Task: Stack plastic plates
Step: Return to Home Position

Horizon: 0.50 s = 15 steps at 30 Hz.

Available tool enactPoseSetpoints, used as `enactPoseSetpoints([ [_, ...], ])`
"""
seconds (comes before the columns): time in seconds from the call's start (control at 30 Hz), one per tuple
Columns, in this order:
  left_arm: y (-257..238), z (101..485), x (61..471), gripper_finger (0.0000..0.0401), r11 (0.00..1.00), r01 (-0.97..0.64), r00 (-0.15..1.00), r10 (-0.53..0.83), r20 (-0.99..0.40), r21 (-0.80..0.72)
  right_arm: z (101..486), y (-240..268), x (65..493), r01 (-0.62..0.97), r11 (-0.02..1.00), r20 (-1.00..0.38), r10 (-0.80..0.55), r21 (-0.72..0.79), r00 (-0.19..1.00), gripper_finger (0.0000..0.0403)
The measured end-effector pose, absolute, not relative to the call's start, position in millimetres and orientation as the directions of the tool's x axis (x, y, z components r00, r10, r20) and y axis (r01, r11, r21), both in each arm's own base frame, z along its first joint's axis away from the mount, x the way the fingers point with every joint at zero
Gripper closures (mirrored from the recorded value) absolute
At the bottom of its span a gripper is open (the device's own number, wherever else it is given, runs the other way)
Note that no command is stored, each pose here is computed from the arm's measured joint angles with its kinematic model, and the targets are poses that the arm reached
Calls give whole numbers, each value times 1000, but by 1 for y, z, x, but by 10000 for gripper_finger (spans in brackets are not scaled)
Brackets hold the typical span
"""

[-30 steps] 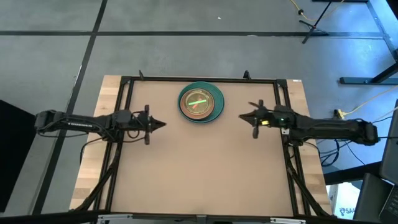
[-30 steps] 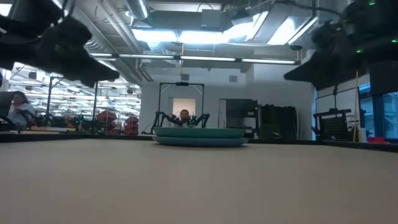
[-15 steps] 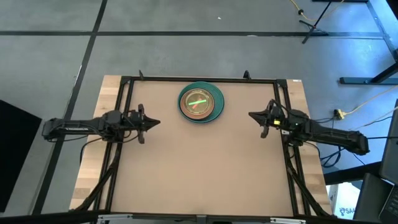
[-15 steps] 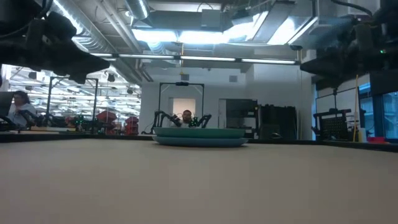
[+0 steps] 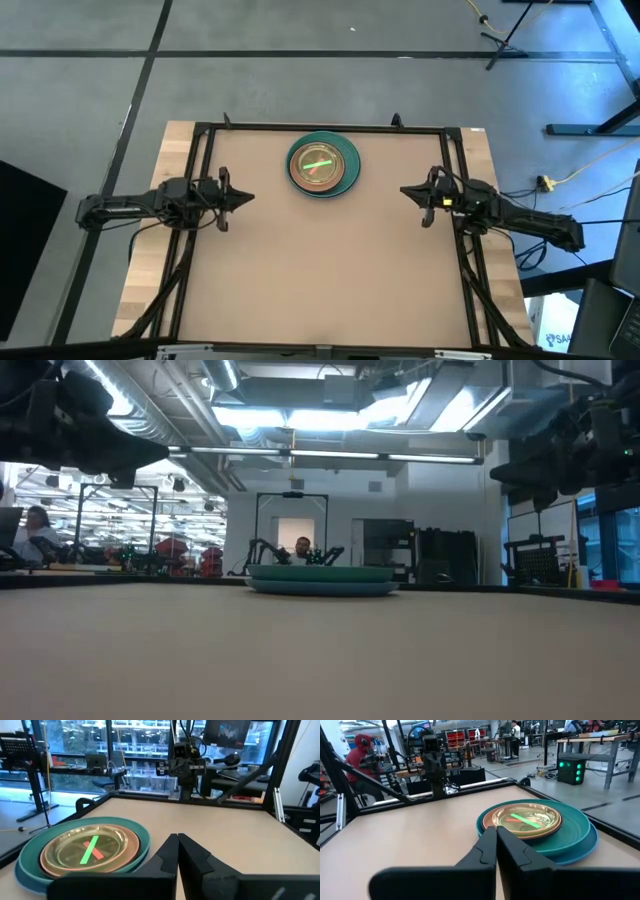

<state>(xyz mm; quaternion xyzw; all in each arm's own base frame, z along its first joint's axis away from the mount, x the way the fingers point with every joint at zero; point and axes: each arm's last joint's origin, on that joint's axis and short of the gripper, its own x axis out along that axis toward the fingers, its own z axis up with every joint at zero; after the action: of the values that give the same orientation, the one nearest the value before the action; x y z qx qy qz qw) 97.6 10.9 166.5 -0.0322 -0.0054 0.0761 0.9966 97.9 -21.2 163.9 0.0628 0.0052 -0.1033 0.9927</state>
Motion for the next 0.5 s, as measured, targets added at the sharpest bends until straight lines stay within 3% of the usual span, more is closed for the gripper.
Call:
enactPoseSetpoints([
  [0.5,11,166,98,396,986,-153,988,154,3,-68,163,-21,98,207,970,-29,-205,125,978,400],
])
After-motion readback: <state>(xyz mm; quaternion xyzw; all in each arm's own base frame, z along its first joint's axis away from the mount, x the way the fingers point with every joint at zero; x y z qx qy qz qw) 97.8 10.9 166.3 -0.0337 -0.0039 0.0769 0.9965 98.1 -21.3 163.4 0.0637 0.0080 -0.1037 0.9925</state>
